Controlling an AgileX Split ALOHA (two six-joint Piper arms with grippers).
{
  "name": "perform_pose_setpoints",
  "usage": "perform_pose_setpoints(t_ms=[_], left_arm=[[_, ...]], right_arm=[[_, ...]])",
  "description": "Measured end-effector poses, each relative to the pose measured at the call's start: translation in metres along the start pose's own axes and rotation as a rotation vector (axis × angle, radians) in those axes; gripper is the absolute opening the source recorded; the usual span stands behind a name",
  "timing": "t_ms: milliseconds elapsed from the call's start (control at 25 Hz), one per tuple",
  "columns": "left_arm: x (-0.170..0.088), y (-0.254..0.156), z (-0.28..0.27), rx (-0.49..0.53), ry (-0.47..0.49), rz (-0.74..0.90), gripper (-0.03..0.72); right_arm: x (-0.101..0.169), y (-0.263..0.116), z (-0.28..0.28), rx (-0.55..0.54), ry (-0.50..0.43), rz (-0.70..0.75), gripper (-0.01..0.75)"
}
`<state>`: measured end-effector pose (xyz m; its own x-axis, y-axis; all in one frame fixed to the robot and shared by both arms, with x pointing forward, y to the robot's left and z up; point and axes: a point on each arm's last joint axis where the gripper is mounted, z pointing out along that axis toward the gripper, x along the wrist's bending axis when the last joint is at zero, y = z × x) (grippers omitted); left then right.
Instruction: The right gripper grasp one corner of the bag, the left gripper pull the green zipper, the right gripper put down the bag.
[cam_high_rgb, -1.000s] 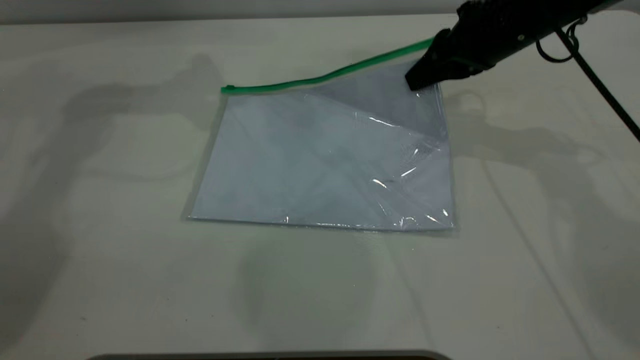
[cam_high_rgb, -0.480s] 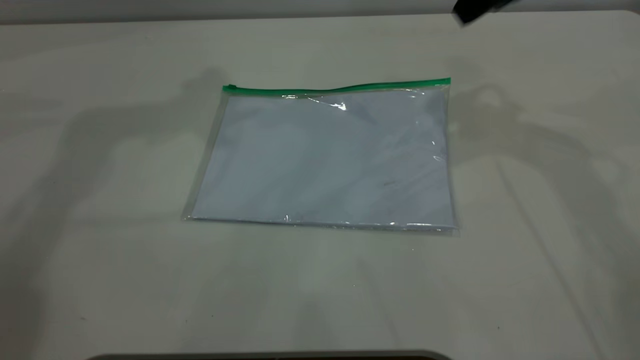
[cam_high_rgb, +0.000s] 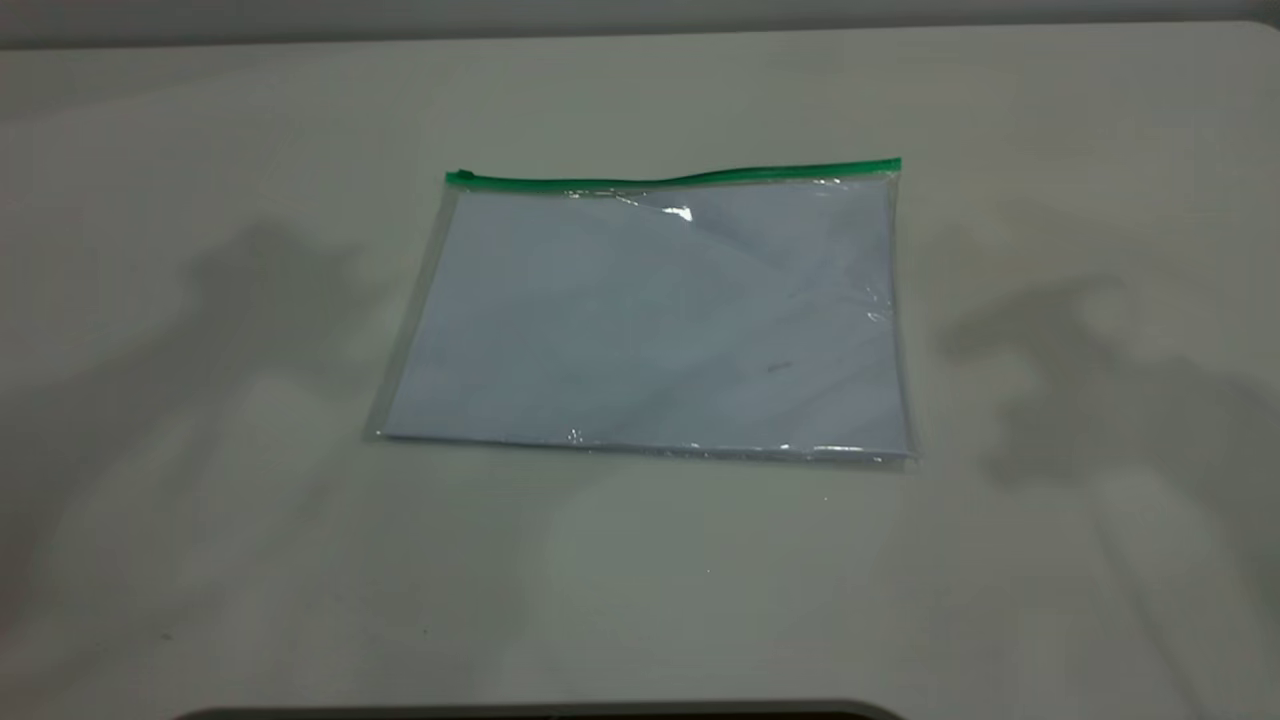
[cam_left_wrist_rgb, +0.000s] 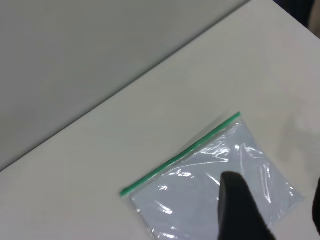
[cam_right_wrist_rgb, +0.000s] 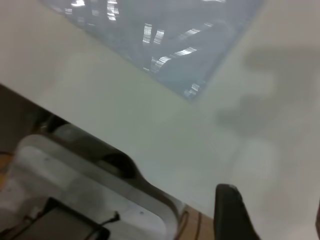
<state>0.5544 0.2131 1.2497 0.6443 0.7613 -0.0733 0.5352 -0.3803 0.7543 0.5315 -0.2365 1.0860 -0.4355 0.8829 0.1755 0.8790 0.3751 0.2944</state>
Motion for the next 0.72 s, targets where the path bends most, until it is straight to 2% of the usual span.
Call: perform_pose_setpoints(t_ms=[160,240,400,560,720], left_arm=[[-0.015,-0.02,-0.031,0.021,0.079,-0.026,0.415],[-0.017,-0.039,-0.035,0.08,0.123,-0.044,0.415],[-0.025,-0.089,-0.037,0.217,0.187,-0.09,0.415],[-0.034,-0.143,-0.023,0.366,0.166,-0.127,0.415],[-0.046,-0.196,-0.01,0.493,0.118,-0.181,0.415]], right_arm=[[0.013,-0.032,-0.032,-0.061,-0.07,0.04,0.438],[0.022,-0.056,-0.043,-0.086,-0.08,0.037,0.438],[0.033,-0.108,-0.04,-0.068,-0.099,0.041,0.438],[0.039,-0.158,-0.025,-0.039,-0.131,0.085,0.438],[0.041,-0.198,-0.007,-0.059,-0.174,0.162,0.445]])
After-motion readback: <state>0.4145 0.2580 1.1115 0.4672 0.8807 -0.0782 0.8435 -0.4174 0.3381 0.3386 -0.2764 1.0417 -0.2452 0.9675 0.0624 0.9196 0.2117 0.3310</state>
